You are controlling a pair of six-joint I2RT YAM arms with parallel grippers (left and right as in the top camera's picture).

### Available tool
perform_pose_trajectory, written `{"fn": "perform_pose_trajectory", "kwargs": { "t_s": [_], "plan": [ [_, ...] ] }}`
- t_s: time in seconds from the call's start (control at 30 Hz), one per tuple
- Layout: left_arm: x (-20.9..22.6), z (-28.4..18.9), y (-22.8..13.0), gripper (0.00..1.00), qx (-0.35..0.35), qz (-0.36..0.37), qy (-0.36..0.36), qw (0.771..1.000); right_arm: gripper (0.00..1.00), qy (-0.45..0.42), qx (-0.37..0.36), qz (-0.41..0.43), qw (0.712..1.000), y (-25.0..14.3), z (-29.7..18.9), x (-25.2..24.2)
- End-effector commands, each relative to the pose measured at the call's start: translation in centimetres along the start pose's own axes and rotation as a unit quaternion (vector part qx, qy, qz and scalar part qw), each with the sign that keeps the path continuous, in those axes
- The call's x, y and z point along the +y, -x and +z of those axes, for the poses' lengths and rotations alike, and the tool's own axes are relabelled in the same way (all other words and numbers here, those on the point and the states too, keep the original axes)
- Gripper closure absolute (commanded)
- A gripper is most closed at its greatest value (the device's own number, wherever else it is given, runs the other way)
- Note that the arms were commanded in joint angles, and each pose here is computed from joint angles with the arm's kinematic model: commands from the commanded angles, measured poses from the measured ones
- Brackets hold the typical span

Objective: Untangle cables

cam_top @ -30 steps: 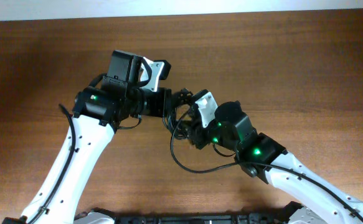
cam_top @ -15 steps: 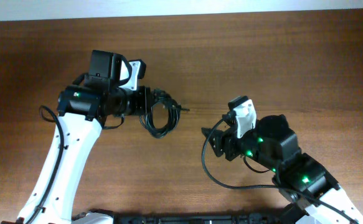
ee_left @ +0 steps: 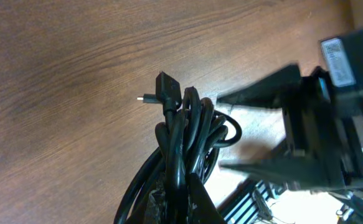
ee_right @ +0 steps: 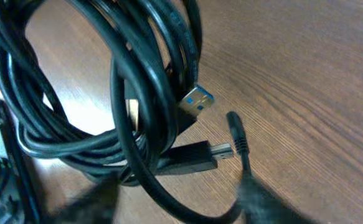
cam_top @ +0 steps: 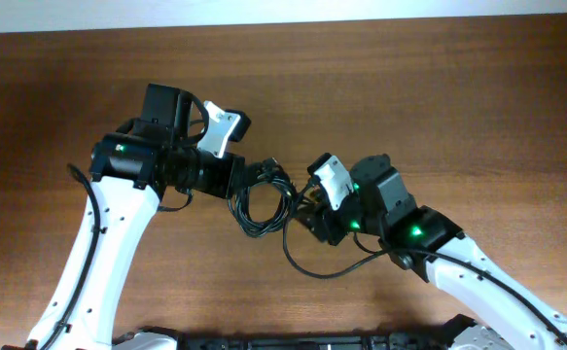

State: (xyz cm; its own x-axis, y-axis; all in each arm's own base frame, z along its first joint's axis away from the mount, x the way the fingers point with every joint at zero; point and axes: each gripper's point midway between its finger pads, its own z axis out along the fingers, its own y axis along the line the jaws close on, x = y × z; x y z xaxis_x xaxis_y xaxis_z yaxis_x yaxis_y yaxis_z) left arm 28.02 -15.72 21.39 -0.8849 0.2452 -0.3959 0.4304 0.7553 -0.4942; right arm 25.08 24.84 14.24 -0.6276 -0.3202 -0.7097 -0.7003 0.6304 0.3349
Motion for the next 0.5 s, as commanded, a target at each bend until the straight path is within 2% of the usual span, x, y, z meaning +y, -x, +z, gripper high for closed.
{"fn": "perform_pose_trajectory", "kwargs": {
  "t_s": [0.0,0.1,0.17,0.2,0.27,0.33,0.4,0.43,0.47],
  "plan": [
    [-0.1,-0.7,0.7,1.0,-0.019,0.03,0.01,0.999,0.88,0.015,0.005,-0.003,1.0,-0.2,0.0,0.5],
    [4.1,-1.3,0.9,1.0,-0.026,-0.027,0.132,0.991,0.91,0.038,0.017,0.002,0.999,-0.7,-0.1,1.3],
    [7.6,-2.7,0.9,1.0,-0.044,-0.097,0.236,0.966,0.93,0.083,0.02,0.005,0.996,-0.8,-0.5,2.9],
    [8.4,-3.2,0.9,1.0,-0.056,-0.126,0.262,0.955,0.94,0.108,0.018,0.006,0.994,-0.7,-0.7,3.8],
    [8.4,-3.2,1.7,1.0,-0.077,-0.148,0.258,0.952,0.96,0.167,0.008,-0.004,0.986,-0.1,-1.4,5.9],
    [7.7,-2.9,2.3,1.0,-0.086,-0.143,0.234,0.958,0.96,0.218,-0.01,-0.013,0.976,0.8,-2.3,7.6],
    [7.2,-2.6,2.7,1.0,-0.09,-0.137,0.22,0.962,0.94,0.228,-0.024,-0.011,0.973,1.6,-2.6,8.0],
    [7.0,-2.5,2.7,1.0,-0.088,-0.129,0.212,0.965,0.8,0.223,-0.029,-0.015,0.974,1.9,-2.5,7.9],
    [6.7,-2.4,2.7,1.0,-0.085,-0.12,0.203,0.968,0.72,0.203,-0.032,-0.013,0.979,2.0,-2.2,7.2]
  ]
}}
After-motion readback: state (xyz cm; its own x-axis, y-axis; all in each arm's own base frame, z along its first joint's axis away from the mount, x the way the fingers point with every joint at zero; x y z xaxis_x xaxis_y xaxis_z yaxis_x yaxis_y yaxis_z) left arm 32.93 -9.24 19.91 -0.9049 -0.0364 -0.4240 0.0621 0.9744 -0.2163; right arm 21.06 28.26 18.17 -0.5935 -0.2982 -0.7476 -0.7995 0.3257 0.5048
